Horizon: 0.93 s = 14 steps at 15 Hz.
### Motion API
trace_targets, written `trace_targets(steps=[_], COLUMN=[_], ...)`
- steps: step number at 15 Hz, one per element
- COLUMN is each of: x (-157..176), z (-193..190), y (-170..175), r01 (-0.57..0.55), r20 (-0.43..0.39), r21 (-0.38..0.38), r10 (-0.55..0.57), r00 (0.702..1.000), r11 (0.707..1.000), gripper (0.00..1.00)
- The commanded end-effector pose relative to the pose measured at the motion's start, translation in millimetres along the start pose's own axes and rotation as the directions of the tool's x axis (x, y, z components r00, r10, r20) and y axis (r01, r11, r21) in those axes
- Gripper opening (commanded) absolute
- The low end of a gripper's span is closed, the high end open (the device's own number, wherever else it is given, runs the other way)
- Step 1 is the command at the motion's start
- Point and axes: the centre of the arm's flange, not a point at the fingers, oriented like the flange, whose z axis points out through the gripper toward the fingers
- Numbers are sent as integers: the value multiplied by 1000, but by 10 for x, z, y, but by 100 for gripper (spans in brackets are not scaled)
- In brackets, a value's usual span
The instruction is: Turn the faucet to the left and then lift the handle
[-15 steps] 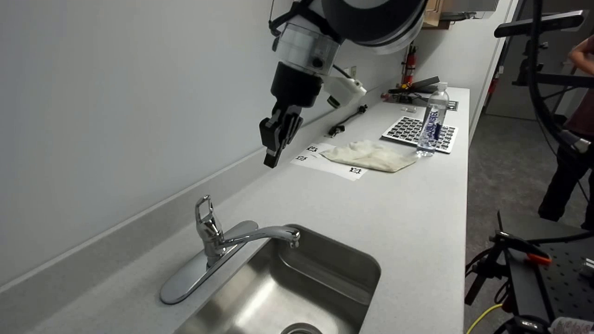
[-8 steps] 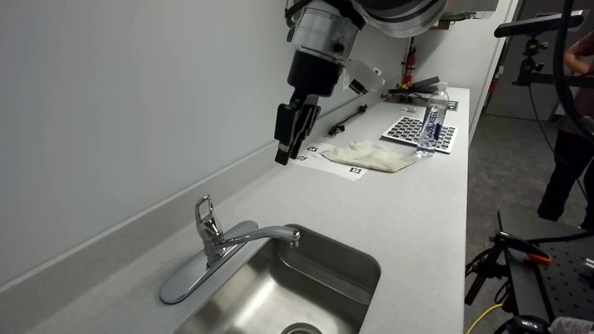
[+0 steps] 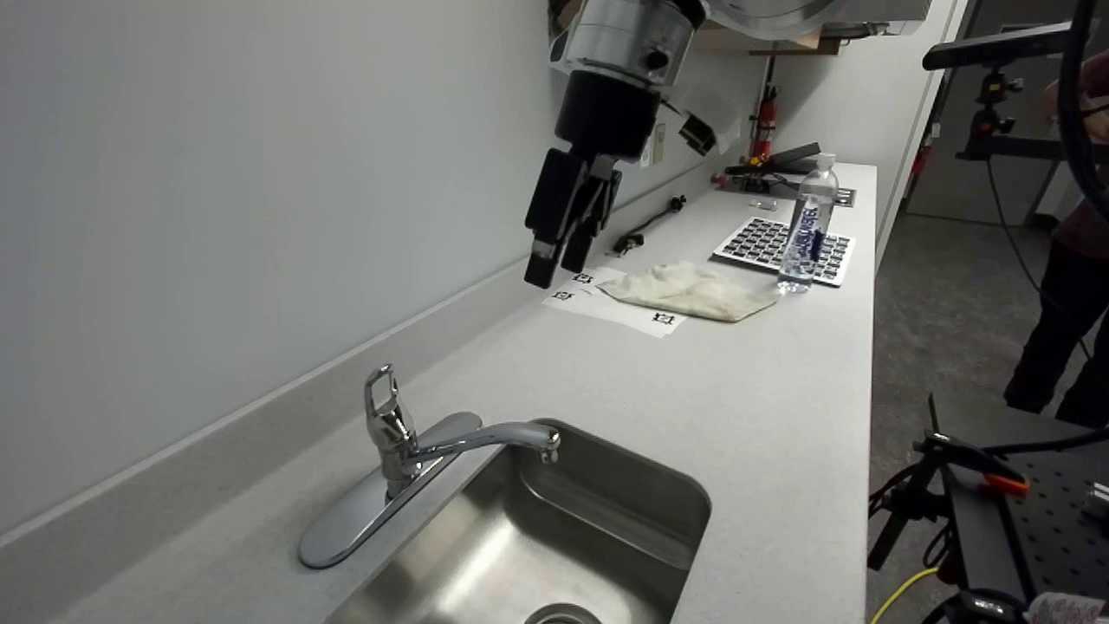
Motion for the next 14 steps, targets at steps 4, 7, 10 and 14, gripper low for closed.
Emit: trace_targets(steps=[4,7,10,14], x=[-147,-57,-63,-64], z=[-228,-120,-126,-127], y=[136,96,99,99], r01=[-3,-13,-13,-13], r20=[30,20,21,21], r21=[31,11,11,11], r10=[2,12,13,13], r00=[1000,1000,1000,1000], r11=[1000,1000,1000,1000], gripper=[100,100,100,100])
